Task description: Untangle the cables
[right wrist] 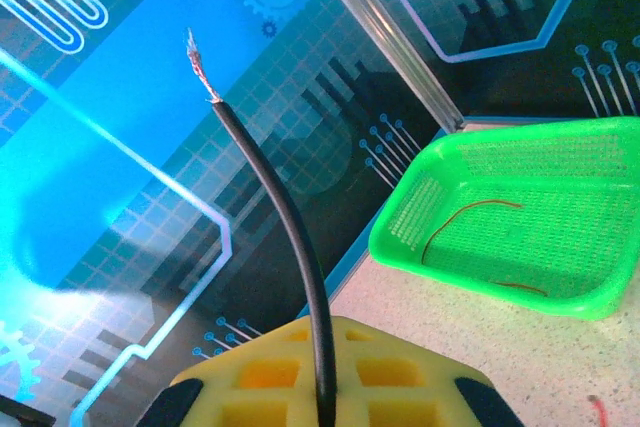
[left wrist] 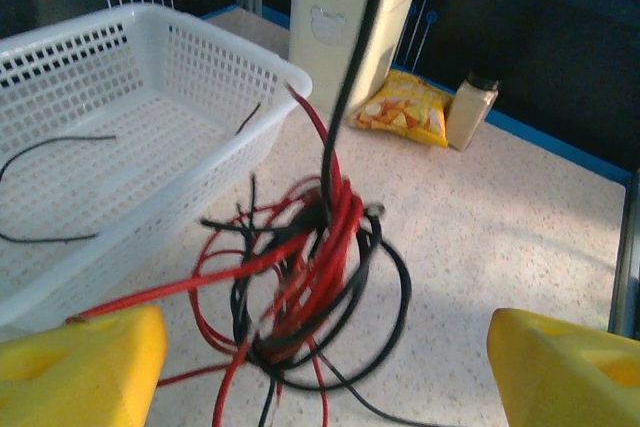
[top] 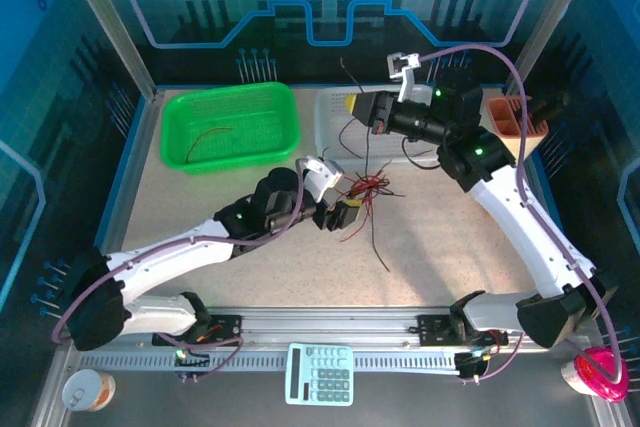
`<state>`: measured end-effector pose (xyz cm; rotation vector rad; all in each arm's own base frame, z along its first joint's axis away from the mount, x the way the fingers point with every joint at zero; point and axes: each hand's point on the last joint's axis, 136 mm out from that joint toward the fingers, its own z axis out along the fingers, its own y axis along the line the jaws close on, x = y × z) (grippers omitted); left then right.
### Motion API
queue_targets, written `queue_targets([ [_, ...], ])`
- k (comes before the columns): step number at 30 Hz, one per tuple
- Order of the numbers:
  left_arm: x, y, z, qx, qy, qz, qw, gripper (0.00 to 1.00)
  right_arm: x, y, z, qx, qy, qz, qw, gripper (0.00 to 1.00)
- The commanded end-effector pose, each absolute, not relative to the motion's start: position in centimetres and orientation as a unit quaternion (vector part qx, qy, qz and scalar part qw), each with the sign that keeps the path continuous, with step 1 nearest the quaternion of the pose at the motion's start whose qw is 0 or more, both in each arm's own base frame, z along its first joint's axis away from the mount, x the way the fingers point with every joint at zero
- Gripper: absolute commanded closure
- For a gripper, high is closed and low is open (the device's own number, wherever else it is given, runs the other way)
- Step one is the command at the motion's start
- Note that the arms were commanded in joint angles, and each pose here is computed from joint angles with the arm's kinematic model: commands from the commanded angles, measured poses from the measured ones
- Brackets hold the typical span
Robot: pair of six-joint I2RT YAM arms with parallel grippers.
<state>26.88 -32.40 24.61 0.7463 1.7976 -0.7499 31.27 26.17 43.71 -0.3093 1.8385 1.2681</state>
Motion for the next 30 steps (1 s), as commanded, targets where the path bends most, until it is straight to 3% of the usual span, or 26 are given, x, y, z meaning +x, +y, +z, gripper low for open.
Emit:
queue_targets([
  [1,28.2,-33.3,27.4,0.3,0.717,-0.326,0.537,0.16,30.4,27.0,44.2,-0.14,0.73,0.506,0.438,1.0],
  [12,29.5,-34.8,26.0,0.285,0.718,-0.353,0.528,0.41,28.6,29.1,44.8,-0.162,0.722,0.516,0.432,1.0],
  [19,29.3,-34.6,22.7,0.276,0.738,-0.353,0.504,0.75,28.9,29.1,45.8,-0.162,0.716,0.509,0.449,1.0],
  [23,29.7,-33.8,19.6,0.27,0.762,-0.324,0.491,0.81,30.0,27.9,47.3,-0.152,0.713,0.492,0.476,1.0],
  [30,31.3,-31.9,14.5,0.244,0.802,-0.289,0.462,0.82,33.1,23.7,50.7,-0.099,0.696,0.482,0.523,1.0],
])
